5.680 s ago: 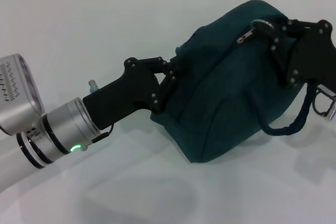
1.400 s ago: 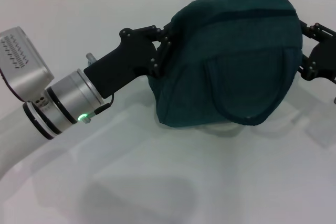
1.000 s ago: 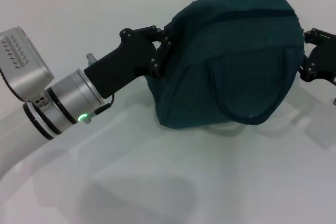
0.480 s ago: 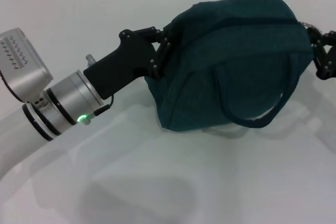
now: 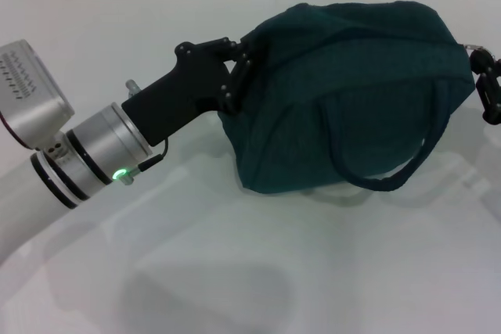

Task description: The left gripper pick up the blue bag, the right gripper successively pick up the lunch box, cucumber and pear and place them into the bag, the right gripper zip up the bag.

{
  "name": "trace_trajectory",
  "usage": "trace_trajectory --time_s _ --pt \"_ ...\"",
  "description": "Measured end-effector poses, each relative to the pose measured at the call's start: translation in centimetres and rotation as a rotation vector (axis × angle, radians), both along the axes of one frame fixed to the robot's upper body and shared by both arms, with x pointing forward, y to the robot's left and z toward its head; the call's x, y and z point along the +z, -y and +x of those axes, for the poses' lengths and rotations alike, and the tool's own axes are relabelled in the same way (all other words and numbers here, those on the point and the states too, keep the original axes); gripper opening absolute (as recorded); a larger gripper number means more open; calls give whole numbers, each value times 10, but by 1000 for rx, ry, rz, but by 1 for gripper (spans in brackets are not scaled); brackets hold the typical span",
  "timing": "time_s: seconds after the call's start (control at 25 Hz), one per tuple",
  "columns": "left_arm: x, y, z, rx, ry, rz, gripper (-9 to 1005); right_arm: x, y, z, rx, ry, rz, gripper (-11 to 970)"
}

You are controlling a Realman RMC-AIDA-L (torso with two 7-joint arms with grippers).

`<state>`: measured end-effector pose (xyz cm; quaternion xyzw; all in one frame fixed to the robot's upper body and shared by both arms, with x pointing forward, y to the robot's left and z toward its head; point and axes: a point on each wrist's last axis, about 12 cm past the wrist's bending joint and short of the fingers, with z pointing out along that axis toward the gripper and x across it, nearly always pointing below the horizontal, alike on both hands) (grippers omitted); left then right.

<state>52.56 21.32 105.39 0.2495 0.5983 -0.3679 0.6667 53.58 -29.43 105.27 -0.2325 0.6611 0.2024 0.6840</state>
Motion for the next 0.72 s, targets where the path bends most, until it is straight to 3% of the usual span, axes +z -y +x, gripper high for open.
trace_trajectory --time_s 0.44,0.72 --pt "3 -9 -6 51 15 -76 104 3 -4 2 18 14 3 15" --pt "21 -9 3 -25 11 -168 372 4 -5 1 30 22 7 15"
